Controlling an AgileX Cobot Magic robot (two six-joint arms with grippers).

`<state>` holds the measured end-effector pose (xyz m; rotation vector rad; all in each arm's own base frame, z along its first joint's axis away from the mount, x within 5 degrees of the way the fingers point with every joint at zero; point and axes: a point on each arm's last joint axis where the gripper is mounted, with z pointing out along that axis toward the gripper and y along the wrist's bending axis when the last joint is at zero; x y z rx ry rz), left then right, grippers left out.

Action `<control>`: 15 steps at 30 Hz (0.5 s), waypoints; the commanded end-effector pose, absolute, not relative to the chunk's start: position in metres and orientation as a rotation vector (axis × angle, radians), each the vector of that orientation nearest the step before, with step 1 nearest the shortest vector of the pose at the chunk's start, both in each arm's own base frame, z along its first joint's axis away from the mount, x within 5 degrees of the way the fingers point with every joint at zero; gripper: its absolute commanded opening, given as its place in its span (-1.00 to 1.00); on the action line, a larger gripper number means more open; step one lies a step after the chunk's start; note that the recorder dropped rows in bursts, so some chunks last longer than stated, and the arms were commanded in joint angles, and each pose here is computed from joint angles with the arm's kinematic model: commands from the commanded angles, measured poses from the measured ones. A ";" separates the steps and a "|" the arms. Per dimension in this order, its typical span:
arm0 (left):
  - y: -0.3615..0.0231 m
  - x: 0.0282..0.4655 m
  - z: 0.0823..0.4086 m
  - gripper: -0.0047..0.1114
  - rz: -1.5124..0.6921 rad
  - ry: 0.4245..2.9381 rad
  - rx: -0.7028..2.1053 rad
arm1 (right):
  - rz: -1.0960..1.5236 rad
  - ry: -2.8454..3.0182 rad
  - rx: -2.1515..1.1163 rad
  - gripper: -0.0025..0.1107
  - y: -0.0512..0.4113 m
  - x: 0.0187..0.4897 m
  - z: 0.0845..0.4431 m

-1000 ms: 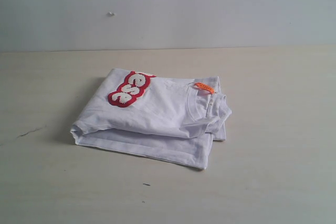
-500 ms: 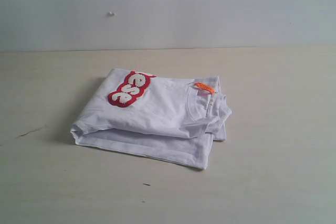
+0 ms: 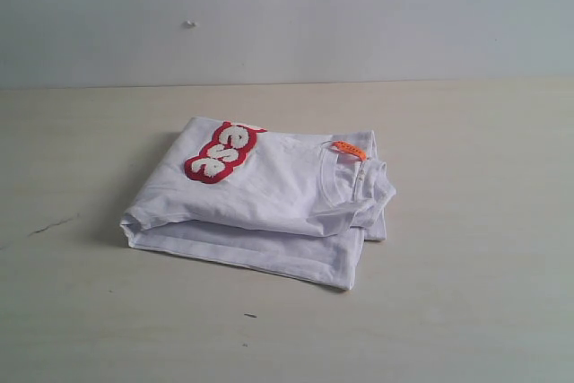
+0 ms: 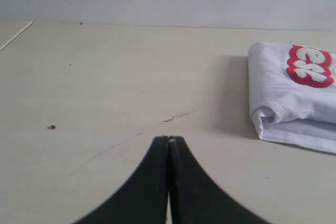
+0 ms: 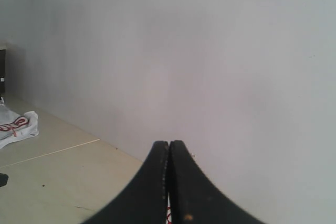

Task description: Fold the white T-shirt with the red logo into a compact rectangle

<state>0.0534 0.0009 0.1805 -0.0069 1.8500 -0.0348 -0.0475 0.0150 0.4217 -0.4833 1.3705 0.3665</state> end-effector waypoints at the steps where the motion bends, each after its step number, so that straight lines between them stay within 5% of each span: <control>1: 0.001 0.053 0.181 -0.92 -0.028 1.837 -0.001 | 0.372 1.366 -0.481 -0.96 0.015 -0.048 0.422; 15: 0.001 0.053 0.181 -0.92 -0.028 1.837 -0.001 | 0.129 1.262 -0.318 -0.96 0.023 -0.087 0.411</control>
